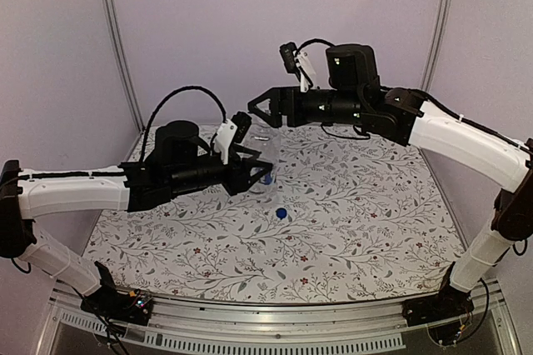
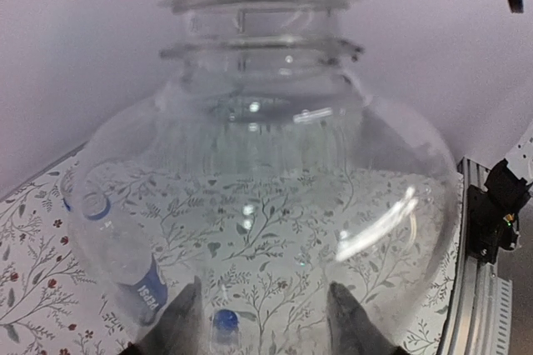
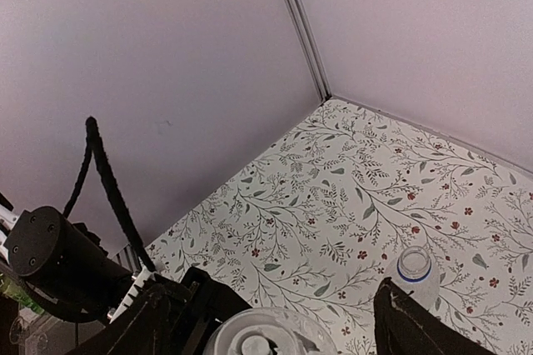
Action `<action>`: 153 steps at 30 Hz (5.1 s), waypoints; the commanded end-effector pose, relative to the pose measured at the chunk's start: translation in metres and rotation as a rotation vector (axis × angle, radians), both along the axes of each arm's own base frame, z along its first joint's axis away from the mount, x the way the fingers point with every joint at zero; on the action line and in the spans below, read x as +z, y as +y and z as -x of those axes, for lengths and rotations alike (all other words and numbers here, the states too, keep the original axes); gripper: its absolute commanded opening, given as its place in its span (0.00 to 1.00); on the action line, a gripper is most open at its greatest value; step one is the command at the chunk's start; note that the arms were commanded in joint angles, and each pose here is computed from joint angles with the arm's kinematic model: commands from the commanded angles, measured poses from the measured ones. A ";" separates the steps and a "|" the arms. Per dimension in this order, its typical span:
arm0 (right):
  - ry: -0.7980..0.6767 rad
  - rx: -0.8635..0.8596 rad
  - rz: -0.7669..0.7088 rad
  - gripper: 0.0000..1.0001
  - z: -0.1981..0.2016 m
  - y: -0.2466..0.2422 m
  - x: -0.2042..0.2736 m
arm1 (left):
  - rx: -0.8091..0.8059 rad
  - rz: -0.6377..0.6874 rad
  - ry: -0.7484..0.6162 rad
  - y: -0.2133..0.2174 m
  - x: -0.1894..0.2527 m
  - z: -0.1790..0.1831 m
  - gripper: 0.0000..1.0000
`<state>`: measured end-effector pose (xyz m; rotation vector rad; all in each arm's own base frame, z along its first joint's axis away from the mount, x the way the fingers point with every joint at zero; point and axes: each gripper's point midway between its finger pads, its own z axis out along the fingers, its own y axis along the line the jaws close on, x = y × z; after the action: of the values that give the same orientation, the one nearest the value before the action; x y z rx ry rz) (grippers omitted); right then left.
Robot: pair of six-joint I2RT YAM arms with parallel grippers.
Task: Unscrew the bottle caps
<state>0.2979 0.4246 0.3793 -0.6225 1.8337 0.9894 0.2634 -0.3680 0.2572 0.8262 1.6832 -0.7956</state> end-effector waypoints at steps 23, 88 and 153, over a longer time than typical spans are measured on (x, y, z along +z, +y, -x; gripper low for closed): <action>0.004 0.023 0.040 0.50 0.006 0.010 -0.017 | 0.079 0.014 -0.033 0.009 0.017 -0.011 0.47; -0.343 0.670 0.045 0.80 0.104 -0.019 0.020 | -0.600 0.136 -0.080 -0.022 0.040 0.092 0.46; -0.117 0.104 -0.007 0.23 0.022 0.010 0.010 | 0.100 -0.037 -0.091 0.000 0.021 0.001 0.47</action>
<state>0.2868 0.4311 0.3668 -0.7195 1.7964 0.9634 0.2735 -0.3594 0.2619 0.7507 1.7005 -0.5987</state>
